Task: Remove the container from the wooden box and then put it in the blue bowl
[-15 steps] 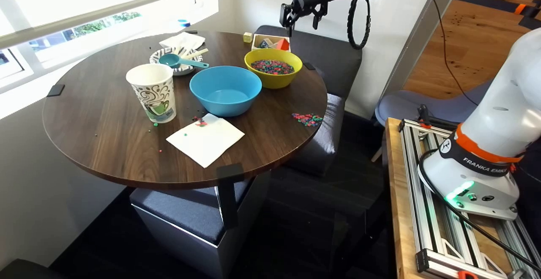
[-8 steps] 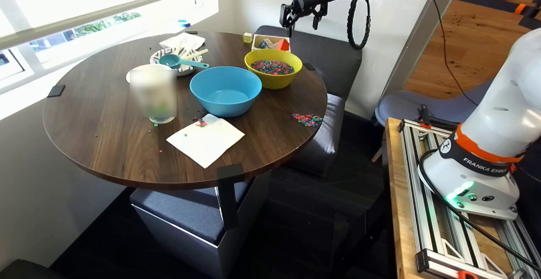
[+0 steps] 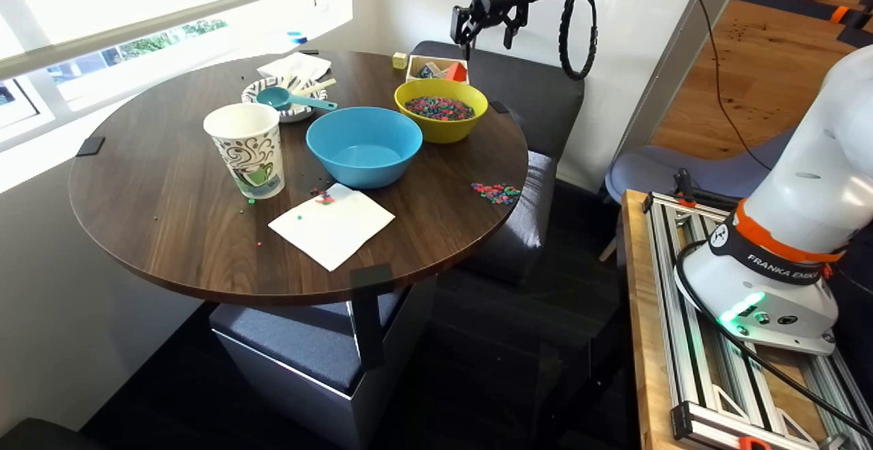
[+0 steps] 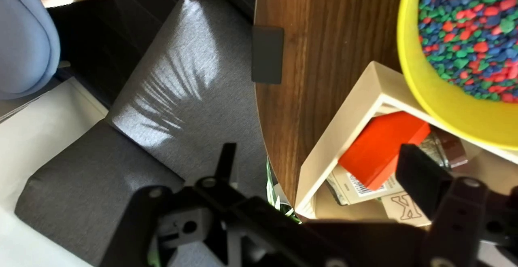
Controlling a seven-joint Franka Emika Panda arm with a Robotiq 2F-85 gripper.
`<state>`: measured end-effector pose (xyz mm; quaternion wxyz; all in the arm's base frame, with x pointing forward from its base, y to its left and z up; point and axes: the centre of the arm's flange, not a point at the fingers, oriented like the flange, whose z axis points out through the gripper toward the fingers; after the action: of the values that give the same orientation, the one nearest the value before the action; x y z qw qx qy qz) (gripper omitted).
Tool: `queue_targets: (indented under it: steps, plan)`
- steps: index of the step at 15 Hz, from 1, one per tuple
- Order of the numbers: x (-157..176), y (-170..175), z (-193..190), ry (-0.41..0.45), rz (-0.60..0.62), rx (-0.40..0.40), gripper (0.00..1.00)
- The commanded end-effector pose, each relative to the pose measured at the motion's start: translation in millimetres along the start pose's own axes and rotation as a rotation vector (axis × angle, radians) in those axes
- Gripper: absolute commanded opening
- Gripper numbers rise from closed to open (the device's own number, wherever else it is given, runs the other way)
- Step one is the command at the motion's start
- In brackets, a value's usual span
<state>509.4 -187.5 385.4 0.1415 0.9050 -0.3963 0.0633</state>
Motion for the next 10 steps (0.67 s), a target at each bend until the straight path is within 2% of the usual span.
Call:
queue_targets:
  steps: [1,5,10]
  plan:
    - [2.0,-4.1,4.9,-0.075,-0.039,0.080,1.00]
    - [7.0,-11.2,14.0,-0.133,-0.080,0.160,1.00]
    - [17.9,-13.4,16.1,-0.106,-0.095,0.263,1.00]
